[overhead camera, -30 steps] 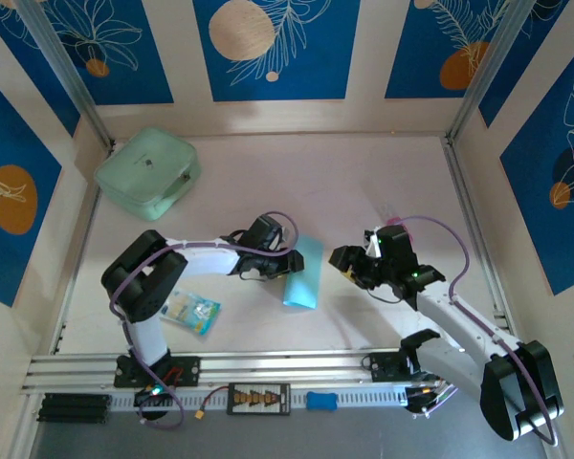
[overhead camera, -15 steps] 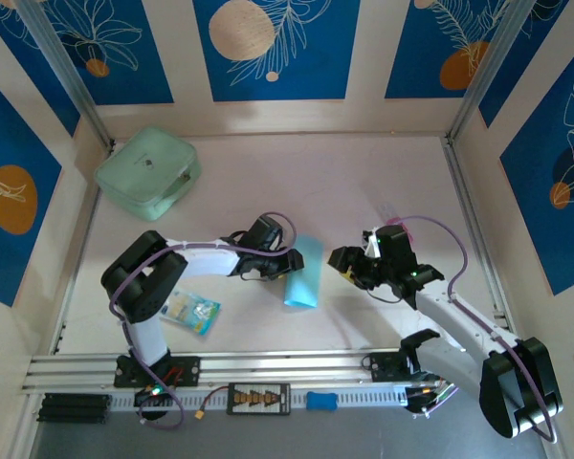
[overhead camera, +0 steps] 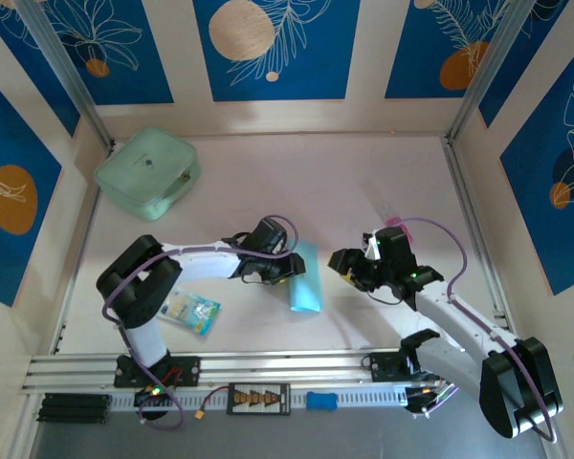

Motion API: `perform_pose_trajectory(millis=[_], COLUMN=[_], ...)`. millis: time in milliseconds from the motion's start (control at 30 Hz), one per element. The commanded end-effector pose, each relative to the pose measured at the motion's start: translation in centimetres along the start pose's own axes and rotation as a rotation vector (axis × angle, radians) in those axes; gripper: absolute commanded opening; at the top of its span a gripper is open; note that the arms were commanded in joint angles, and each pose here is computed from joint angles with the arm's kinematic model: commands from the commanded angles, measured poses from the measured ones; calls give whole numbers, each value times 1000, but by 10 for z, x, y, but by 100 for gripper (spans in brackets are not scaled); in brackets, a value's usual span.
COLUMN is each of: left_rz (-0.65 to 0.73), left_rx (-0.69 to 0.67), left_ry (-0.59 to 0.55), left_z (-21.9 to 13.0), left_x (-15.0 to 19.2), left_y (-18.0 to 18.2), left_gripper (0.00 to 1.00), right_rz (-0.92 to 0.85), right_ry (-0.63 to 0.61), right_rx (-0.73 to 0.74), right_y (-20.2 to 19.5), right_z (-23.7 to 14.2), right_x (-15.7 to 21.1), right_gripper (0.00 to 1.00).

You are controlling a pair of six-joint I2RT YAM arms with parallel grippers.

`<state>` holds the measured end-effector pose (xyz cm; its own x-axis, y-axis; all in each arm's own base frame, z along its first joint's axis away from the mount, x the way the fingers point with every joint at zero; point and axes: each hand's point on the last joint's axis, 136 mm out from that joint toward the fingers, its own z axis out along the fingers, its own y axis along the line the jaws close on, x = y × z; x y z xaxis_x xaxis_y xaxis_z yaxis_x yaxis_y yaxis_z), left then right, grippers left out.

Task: Fold a paper plane with a square sheet of paper (pick it up from the middle)
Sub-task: First fold the square sheet of paper in half at the center of the table.

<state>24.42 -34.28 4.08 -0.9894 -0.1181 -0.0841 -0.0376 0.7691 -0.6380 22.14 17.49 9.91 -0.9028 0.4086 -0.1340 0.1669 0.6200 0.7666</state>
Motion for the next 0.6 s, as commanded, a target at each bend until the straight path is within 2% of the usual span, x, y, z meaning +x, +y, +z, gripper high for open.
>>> perform_pose_trajectory(millis=[0, 400, 567], left_rz=[10, 48, 84], left_rx=[-13, -123, -164], left_ry=[-2, 16, -20], left_z=[-3, 8, 3], left_x=[0, -1, -7], left_y=[-5, 17, 23], left_gripper=[45, 51, 56], right_rz=[-10, -9, -35], right_ry=[25, 45, 86], right_rx=[-17, -12, -30], right_y=[1, 0, 5], right_z=[2, 7, 11], right_x=[4, 5, 8], right_gripper=[60, 60, 50])
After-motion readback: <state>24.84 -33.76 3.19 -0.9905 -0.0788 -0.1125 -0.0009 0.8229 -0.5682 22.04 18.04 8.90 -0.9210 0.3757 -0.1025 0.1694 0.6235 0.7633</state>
